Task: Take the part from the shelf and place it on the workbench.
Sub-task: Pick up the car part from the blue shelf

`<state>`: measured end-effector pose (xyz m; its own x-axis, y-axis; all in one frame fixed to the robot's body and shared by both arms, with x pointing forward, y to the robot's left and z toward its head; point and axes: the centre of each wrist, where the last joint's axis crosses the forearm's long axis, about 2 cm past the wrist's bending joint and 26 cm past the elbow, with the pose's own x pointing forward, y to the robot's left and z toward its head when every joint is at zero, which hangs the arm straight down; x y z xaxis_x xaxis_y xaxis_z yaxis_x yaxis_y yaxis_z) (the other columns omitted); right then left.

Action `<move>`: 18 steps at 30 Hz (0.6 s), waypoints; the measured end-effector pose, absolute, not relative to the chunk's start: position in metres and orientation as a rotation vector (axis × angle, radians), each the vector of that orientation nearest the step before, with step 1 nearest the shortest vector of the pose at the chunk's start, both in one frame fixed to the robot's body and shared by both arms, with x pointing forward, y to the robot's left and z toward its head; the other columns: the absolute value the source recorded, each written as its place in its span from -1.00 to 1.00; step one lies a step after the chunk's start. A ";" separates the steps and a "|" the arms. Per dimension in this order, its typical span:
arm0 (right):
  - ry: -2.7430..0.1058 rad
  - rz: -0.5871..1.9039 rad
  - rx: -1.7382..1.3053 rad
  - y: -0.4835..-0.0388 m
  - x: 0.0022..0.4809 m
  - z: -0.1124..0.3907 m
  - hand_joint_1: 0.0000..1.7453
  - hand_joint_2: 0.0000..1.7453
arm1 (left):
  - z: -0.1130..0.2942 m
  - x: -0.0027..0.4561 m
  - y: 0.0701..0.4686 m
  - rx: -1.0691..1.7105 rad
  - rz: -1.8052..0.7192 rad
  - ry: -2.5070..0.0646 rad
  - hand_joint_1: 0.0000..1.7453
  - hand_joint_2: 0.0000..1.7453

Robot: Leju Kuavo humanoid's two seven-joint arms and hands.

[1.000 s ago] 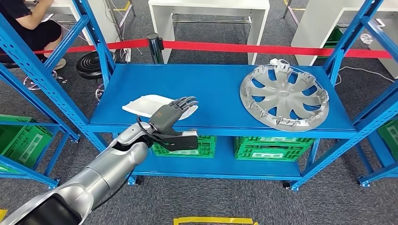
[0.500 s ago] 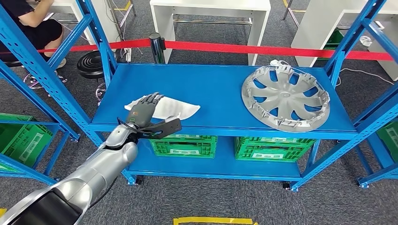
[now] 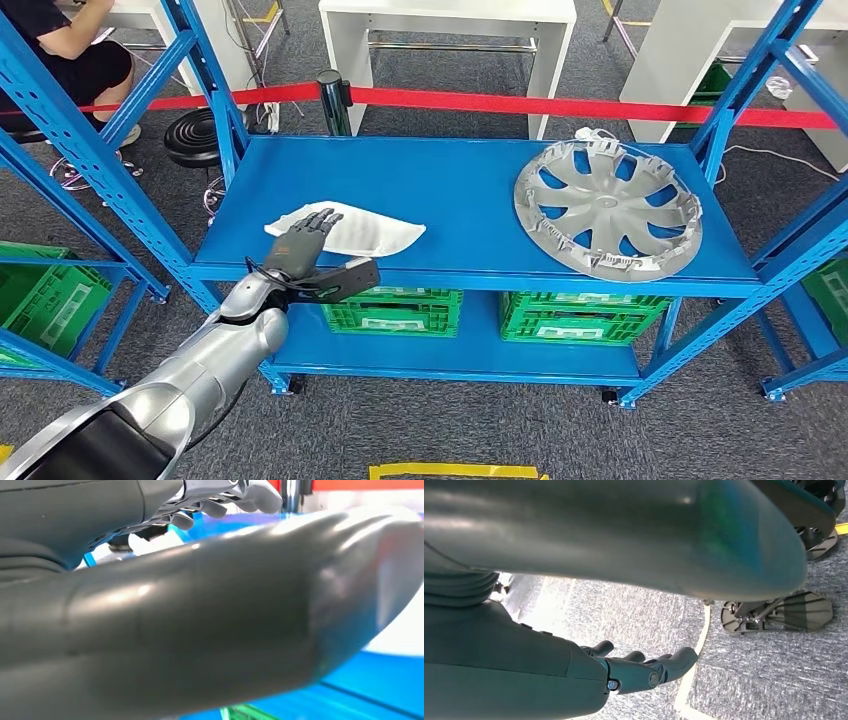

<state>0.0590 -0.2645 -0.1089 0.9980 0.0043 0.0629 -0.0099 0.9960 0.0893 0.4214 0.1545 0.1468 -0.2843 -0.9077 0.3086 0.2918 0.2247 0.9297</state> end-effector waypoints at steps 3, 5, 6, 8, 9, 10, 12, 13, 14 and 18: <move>-0.068 0.008 0.090 -0.264 0.059 -0.109 -1.00 -1.00 | 0.147 0.422 0.155 0.597 -1.321 -1.370 -1.00 -1.00; -0.072 0.008 0.091 -0.264 0.059 -0.109 -1.00 -1.00 | 0.148 0.422 0.155 0.583 -1.313 -1.377 -1.00 -1.00; -0.072 0.008 0.091 -0.264 0.059 -0.109 -1.00 -1.00 | 0.148 0.422 0.155 0.579 -1.310 -1.379 -1.00 -1.00; -0.072 0.008 0.092 -0.264 0.059 -0.109 -1.00 -1.00 | 0.148 0.422 0.155 0.572 -1.305 -1.385 -1.00 -1.00; -0.072 0.008 0.092 -0.264 0.059 -0.109 -1.00 -1.00 | 0.148 0.423 0.155 0.569 -1.302 -1.387 -1.00 -1.00; -0.072 0.007 0.092 -0.264 0.059 -0.109 -1.00 -1.00 | 0.148 0.423 0.155 0.566 -1.300 -1.388 -1.00 -1.00; -0.072 0.007 0.092 -0.264 0.059 -0.109 -1.00 -1.00 | 0.148 0.423 0.155 0.563 -1.295 -1.390 -1.00 -1.00; -0.072 0.007 0.092 -0.264 0.059 -0.109 -1.00 -1.00 | 0.149 0.423 0.155 0.562 -1.294 -1.391 -1.00 -1.00; -0.072 0.007 0.093 -0.264 0.059 -0.109 -1.00 -1.00 | 0.149 0.423 0.155 0.561 -1.291 -1.392 -1.00 -1.00; -0.072 0.007 0.092 -0.264 0.059 -0.109 -1.00 -1.00 | 0.151 0.423 0.152 0.550 -1.287 -1.406 -1.00 -1.00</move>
